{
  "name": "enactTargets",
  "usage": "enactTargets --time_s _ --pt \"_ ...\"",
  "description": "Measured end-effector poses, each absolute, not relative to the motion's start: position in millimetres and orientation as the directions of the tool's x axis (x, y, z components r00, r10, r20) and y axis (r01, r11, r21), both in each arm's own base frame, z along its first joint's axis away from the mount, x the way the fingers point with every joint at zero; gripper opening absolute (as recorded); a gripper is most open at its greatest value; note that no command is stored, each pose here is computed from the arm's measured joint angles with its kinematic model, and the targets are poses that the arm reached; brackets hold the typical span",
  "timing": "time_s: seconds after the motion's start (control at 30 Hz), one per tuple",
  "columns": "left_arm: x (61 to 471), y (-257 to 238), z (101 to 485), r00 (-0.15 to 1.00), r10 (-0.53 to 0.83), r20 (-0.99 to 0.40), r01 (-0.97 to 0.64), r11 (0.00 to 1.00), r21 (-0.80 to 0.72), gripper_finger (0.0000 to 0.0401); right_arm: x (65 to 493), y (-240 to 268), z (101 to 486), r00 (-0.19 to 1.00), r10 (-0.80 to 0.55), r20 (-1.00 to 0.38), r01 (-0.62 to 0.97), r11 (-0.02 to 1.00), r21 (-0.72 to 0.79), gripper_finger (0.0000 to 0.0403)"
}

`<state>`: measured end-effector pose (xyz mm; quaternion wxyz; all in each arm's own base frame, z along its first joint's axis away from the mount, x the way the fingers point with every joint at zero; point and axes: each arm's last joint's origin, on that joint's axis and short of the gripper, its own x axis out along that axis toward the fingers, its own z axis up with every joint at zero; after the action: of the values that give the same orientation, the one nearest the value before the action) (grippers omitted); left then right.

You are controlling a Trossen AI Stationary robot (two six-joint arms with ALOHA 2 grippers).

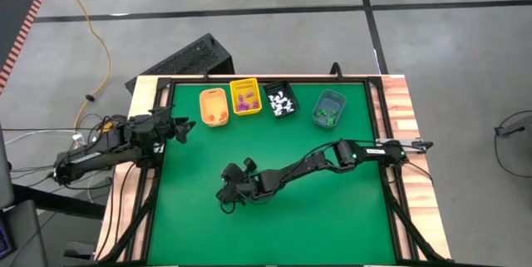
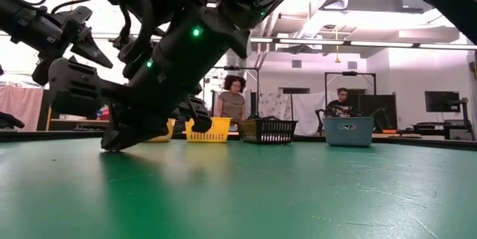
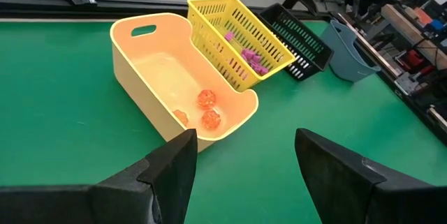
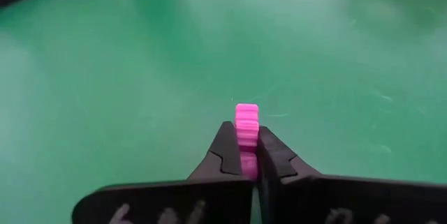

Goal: Sort Halloween decoration
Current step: Put the pink skeleton toy into the yellow bin

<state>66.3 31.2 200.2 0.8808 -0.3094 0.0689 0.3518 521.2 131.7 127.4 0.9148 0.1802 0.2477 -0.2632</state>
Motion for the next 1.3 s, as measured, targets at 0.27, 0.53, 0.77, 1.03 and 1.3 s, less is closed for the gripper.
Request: enactTargets --time_s 0.27,0.53,0.77,1.03,1.3 --pt "66 32 201 0.722 0.608 -0.331 -0.682 0.544 -0.488 0.0231 528 85 173 0.774 -0.349 -0.529 0.504 0.845 0.180 0.0009" --pt "66 32 201 0.725 0.607 -0.325 -0.678 0.546 -0.492 0.0231 517 13 241 0.782 -0.405 -0.474 0.497 0.864 0.083 0.0008" --pt "66 32 201 0.736 0.593 -0.327 -0.667 0.555 -0.497 0.0231 497 -64 288 0.775 -0.473 -0.420 0.520 0.854 -0.002 0.0008" --pt "66 32 201 0.737 0.592 -0.326 -0.663 0.539 -0.519 0.0231 475 -132 299 0.759 -0.453 -0.467 0.515 0.857 0.004 0.0008" --pt "66 32 201 0.733 0.597 -0.326 -0.665 0.527 -0.529 0.0231 457 -172 292 0.756 -0.335 -0.562 0.415 0.910 0.015 0.0008"
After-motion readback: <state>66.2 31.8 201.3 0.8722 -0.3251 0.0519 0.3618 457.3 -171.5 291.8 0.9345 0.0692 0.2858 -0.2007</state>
